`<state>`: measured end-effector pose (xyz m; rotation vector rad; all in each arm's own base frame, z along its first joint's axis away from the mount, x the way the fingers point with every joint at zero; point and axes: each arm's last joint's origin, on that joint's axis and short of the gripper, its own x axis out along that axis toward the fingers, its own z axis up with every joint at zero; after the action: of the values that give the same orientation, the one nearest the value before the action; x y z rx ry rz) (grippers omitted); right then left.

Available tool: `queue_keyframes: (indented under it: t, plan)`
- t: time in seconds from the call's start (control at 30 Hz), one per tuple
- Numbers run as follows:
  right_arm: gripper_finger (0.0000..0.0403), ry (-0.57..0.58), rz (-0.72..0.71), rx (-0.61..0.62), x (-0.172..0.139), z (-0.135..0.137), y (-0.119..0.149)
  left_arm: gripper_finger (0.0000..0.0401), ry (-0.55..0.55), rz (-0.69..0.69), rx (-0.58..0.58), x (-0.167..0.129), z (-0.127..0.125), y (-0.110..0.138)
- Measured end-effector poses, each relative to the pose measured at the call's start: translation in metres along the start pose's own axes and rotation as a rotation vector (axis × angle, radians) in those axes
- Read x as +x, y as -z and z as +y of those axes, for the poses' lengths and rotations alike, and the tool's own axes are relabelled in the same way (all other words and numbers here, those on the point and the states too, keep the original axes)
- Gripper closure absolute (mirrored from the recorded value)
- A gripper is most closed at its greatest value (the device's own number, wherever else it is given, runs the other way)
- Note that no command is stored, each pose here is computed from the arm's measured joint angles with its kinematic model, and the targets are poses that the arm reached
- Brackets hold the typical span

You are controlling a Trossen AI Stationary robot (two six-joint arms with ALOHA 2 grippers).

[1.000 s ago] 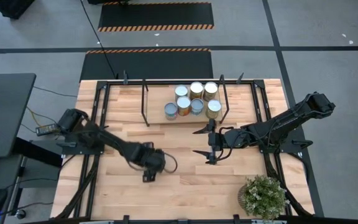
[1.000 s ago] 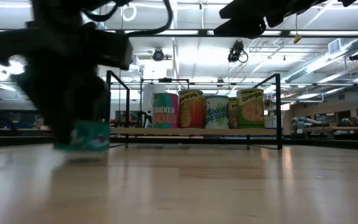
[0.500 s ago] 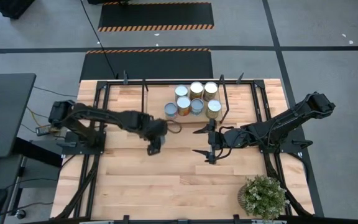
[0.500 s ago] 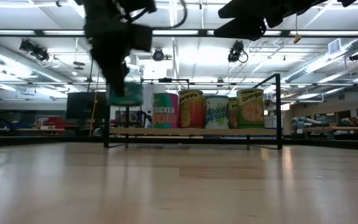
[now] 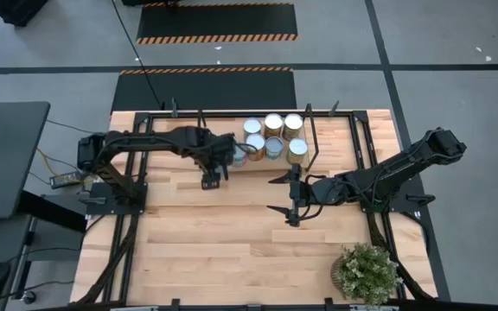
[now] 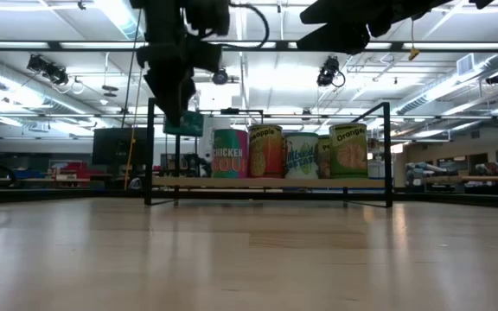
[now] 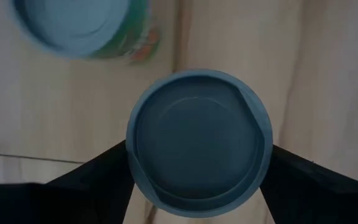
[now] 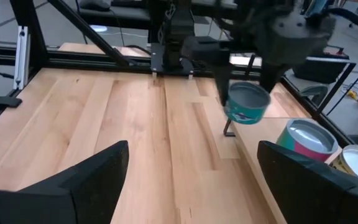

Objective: Pick and place cans onto a shelf
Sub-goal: Put the canned tuna on the shelf

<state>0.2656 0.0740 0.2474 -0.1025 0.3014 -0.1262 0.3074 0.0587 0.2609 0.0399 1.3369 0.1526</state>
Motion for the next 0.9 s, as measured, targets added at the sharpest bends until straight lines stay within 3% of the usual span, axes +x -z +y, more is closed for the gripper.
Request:
queue_keyframes:
  t: [0.2, 0.5, 0.9]
  plan:
    - [0.0039, 0.001, -0.015, -0.012, 0.000, 0.000, -0.002, 0.0104, 0.014, 0.002, -0.026, 0.003, 0.022, 0.004]
    - [0.0039, 0.003, -0.015, -0.005, 0.000, -0.001, -0.002, 0.0104, 0.006, -0.017, 0.014, 0.004, 0.034, 0.004]
    - [0.0039, 0.005, -0.020, -0.002, 0.001, -0.001, -0.002, 0.0104, 0.032, -0.051, -0.028, 0.004, 0.045, 0.004]
